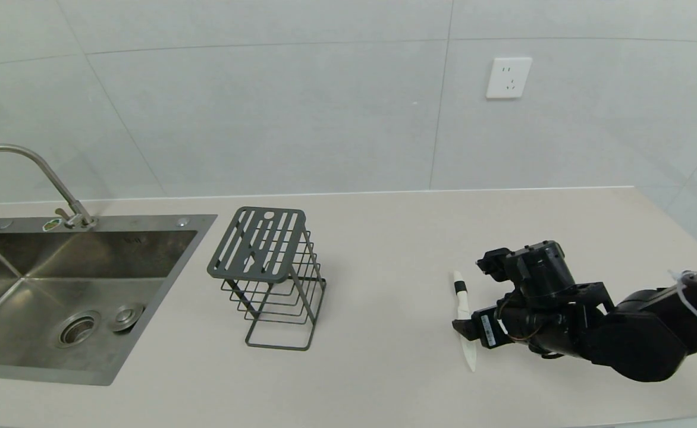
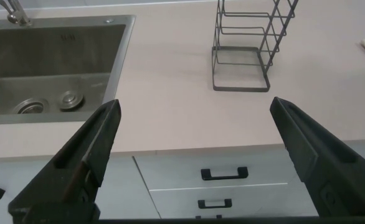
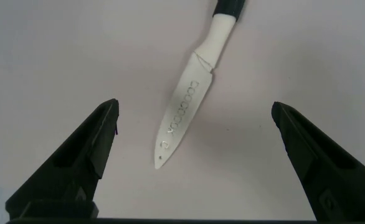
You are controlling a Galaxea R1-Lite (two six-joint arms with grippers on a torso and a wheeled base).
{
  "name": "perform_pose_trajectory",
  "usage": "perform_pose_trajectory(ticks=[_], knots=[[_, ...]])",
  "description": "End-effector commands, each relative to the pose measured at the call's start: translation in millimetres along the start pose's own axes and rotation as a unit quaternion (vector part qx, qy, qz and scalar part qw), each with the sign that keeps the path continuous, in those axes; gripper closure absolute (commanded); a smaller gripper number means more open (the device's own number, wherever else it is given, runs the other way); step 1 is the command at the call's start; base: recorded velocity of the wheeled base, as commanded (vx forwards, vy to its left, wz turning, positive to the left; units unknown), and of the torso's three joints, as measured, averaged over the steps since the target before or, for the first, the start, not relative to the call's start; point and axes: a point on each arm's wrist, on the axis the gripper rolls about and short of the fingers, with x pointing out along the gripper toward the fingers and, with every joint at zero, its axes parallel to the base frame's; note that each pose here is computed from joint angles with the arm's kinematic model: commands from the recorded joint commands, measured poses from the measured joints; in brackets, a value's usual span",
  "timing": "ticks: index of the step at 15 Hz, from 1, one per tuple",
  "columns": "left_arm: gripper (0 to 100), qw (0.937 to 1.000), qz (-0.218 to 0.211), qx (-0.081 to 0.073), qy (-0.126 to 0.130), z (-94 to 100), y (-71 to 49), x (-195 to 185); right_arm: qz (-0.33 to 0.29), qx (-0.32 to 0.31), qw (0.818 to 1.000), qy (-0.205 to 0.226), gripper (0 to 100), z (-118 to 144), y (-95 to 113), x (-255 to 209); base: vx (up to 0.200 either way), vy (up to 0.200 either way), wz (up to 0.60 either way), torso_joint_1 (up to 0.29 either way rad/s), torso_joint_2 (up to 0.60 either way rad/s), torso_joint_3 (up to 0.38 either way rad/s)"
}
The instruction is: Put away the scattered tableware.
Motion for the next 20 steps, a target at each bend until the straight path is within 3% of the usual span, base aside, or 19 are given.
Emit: perform_pose_trajectory(ticks=[1, 9, 19, 20], knots=[[0, 1.0000, 0.001, -0.001, 0.001, 0.0, 0.0, 0, -0.015, -0.004, 1.000, 0.012, 0, -1, 4, 23, 0.000, 0.000, 0.00, 0.000, 0.00, 0.000], [0, 1.0000, 0.001, -0.001, 0.001, 0.0, 0.0, 0, -0.030, -0.027, 0.999, 0.002, 0, 11, 12, 59, 0.000, 0.000, 0.00, 0.000, 0.00, 0.000], [0, 1.0000, 0.001, 0.000, 0.001, 0.0, 0.0, 0, -0.030, -0.030, 0.999, 0.005, 0, 9, 11, 63, 0.000, 0.000, 0.00, 0.000, 0.00, 0.000], [0, 1.0000, 0.001, -0.001, 0.001, 0.0, 0.0, 0, -0.030, -0.027, 0.999, 0.010, 100, 7, 9, 65, 0.000, 0.000, 0.00, 0.000, 0.00, 0.000]])
